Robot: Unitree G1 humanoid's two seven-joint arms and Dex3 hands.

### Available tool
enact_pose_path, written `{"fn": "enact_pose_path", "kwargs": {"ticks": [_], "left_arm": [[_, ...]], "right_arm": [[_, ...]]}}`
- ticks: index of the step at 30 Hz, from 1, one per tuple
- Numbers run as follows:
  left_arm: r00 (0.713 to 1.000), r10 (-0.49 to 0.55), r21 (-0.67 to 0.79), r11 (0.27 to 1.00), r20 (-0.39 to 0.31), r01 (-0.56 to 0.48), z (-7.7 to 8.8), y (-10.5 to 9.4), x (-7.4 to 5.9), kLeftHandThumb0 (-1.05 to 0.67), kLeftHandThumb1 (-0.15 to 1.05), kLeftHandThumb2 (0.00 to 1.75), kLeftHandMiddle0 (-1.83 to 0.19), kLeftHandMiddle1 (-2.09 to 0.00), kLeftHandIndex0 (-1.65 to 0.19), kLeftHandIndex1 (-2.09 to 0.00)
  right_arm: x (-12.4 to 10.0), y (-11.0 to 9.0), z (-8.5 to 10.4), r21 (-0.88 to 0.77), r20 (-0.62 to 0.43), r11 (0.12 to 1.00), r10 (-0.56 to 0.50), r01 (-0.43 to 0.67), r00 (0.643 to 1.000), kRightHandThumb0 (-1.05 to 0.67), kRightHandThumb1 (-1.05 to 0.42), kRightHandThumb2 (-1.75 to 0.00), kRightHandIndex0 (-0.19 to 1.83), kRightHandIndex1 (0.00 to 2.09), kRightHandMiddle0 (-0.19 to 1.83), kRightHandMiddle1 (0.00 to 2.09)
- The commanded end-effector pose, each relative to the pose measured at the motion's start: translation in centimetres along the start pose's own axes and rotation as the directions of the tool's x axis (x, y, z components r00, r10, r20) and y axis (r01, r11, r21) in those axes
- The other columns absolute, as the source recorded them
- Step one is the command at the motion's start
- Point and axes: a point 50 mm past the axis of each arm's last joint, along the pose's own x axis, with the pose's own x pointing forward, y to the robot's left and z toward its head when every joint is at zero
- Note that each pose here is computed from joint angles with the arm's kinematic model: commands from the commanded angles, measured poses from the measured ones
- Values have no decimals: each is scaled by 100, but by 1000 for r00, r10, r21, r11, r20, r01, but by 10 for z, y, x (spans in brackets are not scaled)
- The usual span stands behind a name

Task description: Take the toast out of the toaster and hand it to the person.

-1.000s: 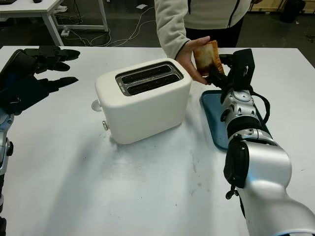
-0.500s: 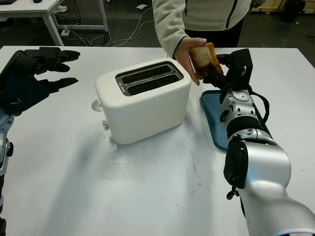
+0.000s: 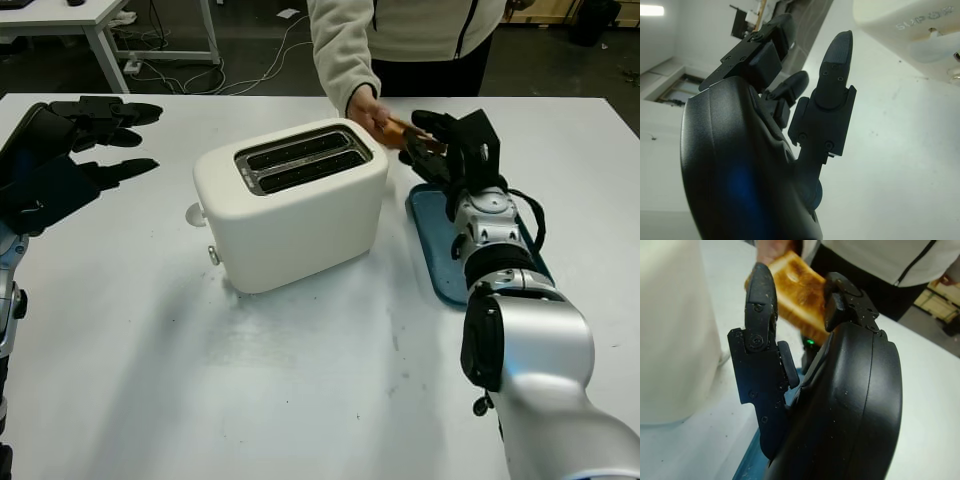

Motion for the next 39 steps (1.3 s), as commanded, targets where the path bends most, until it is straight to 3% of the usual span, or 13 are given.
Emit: {"fn": "enact_pose_path", "kwargs": {"ticks": [1, 3, 7, 12, 16, 23, 32, 39], "left_arm": [[1000, 21, -8, 1000, -10, -22, -2, 1, -4, -47, 92, 12, -47, -67, -71, -1], [999, 27, -22, 999, -19, -28, -2, 1, -6, -47, 92, 12, -47, -67, -70, 0], [999, 38, -33, 999, -24, -39, 2, 1, -11, -42, 92, 13, -45, -65, -69, 0], [998, 55, -39, 998, -24, -56, 6, 2, -22, -36, 92, 16, -43, -63, -67, 0], [997, 75, -65, 995, -31, -77, 4, 2, -35, -41, 92, 22, -41, -59, -61, 0], [987, 157, -250, 955, -21, -157, 0, -16, -64, -37, 92, 27, -35, -56, -57, 0], [970, 220, -435, 868, -101, -242, -3, -60, -96, -38, 92, 43, -21, -54, -42, 0], [959, 222, -467, 839, -177, -280, -13, -97, -106, -36, 92, 50, -13, -53, -32, 0]], "right_arm": [[-5, -11, 1, -5, 50, 1000, -16, 16, 999, -62, -92, -9, 0, 0, 3, 0], [-9, -17, -1, -15, 70, 999, -33, 34, 997, -58, -90, -5, 0, 0, 1, 0], [-19, -27, -9, -51, 121, 997, -53, 59, 991, -69, -91, -3, 2, 1, 4, 1], [-43, -30, -28, -62, 222, 997, -24, 39, 975, -78, -92, -26, 6, 2, 10, 3], [-78, -12, -36, -81, 328, 997, 33, -7, 944, -81, -92, -42, 13, 4, 16, 4], [-125, 37, -47, -60, 366, 996, 84, -67, 927, -68, -92, -48, 18, 5, 19, 3], [-148, 85, -59, 79, 317, 991, 81, -111, 945, -72, -92, -53, 18, 3, 21, 2], [-149, 90, -68, 49, 252, 998, 30, -43, 967, -71, -92, -56, 17, 2, 19, 0]]}}
